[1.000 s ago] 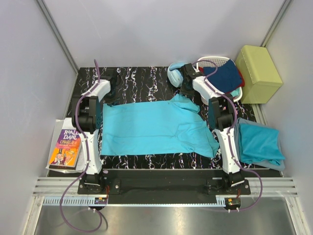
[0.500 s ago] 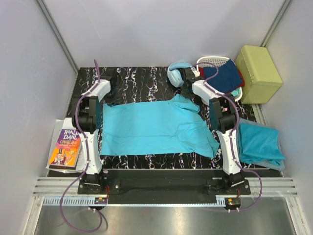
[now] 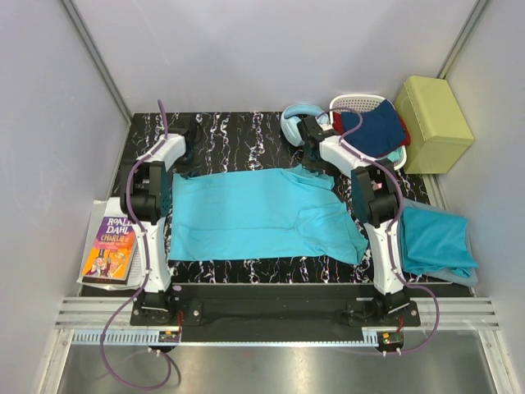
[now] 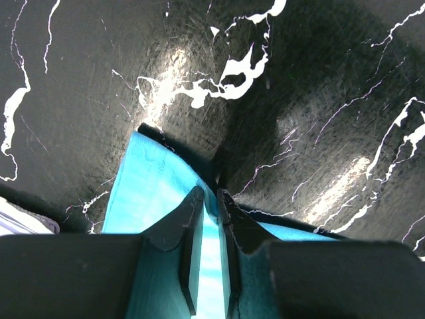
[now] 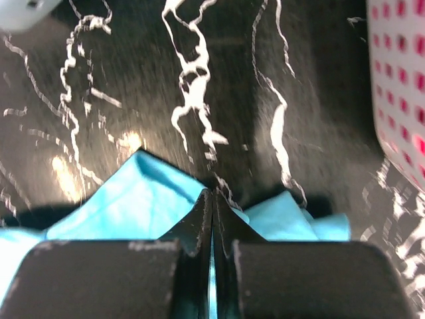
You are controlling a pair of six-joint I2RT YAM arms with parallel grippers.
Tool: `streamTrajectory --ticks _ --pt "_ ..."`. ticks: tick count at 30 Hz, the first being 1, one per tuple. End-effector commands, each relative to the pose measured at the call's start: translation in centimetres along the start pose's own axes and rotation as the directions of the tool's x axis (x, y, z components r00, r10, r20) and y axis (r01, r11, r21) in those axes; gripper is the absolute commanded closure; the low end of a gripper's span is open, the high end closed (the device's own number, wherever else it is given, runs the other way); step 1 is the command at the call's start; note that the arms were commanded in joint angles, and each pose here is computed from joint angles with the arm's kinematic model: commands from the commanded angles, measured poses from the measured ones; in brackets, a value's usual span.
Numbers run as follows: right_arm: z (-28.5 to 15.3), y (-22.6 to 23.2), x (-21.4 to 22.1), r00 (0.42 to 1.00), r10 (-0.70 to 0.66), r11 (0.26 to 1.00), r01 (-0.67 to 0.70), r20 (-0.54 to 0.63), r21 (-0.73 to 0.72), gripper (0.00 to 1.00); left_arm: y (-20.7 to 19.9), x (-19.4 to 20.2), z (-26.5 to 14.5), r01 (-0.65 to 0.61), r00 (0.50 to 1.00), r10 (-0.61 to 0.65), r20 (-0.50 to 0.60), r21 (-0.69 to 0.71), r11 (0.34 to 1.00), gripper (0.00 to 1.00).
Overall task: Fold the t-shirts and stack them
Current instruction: Grap the side of the flattened tshirt furthest away from the robot with both arms
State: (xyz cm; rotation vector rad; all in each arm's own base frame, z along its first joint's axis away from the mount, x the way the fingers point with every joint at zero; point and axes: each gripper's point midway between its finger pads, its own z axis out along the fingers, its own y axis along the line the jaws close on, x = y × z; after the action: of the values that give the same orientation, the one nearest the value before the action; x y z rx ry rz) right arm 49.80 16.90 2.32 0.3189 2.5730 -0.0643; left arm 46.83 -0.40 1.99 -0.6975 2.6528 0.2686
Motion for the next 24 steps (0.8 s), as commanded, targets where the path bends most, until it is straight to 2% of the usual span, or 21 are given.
streamTrajectory --ticks 1,13,24 --pt "-5.2 -0.3 -3.3 0.995 0.001 1.0 0.0 0.101 -0.008 1.0 0.1 -0.4 -1.8 0.007 1.0 -0.007 0.023 0.012 1.0 0.82" --pt "-8.5 -0.4 -5.9 0.984 0.017 0.999 -0.012 0.179 -0.03 1.0 -0.4 -1.5 -4.5 0.004 0.997 -0.007 0.075 0.044 0.999 0.88" --pt "-12.4 -2.4 -5.5 0.974 0.031 0.999 -0.027 0.222 -0.023 1.0 -0.4 -2.4 -11.4 0.011 0.981 -0.031 0.191 0.106 0.994 0.96"
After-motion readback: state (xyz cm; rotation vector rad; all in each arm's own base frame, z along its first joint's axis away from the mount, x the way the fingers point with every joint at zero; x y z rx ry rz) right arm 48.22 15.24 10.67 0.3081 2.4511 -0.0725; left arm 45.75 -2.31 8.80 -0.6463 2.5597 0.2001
